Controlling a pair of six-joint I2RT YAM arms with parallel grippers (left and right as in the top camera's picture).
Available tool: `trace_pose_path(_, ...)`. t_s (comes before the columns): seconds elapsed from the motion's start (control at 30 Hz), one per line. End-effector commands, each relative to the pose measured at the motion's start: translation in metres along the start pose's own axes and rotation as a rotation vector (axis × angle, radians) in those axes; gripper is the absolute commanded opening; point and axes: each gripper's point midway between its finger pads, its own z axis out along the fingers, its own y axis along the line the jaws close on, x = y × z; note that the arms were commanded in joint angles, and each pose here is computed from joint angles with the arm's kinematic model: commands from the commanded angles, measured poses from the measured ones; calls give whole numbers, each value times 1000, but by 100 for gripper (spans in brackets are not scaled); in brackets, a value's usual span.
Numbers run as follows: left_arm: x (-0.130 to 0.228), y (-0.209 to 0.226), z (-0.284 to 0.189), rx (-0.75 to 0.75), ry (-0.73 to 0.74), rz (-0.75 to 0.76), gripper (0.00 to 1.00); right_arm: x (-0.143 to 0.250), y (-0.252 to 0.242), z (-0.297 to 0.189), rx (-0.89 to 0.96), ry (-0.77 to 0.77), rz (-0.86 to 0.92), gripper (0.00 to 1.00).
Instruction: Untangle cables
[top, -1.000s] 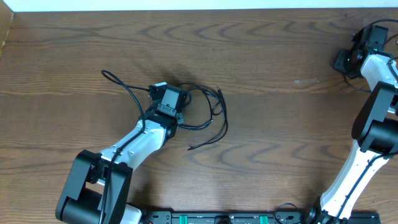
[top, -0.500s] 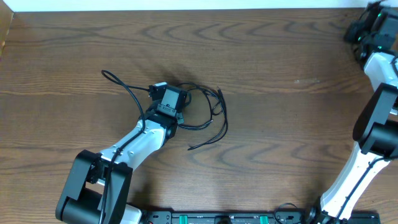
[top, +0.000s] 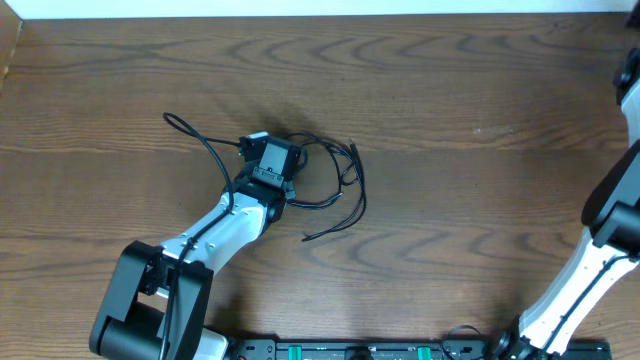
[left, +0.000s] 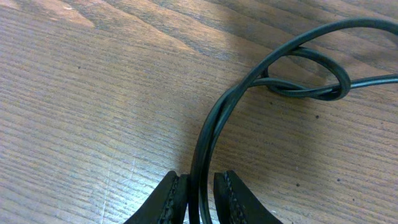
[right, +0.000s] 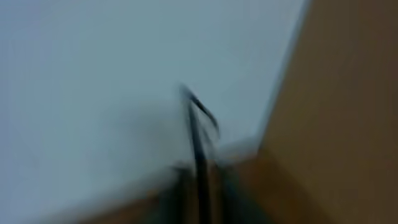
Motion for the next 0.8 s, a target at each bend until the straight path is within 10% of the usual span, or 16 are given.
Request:
trace_pose_path(0.0,-1,0,2,-5,1,-13,22,119,-6,12,54,280,134,69)
trace_pose_path(0.07,-1,0,2,-5,1,-13,22,133,8,8,-8,339,168,99)
trace_pose_path(0.53,6,-13,1,71,45,-14,8,-101,50,-88,-352,24,207,99)
trace_pose_path(0.77,19,-54,-9,304,143,-23,8,-145,44,-199,-498,164,249,99)
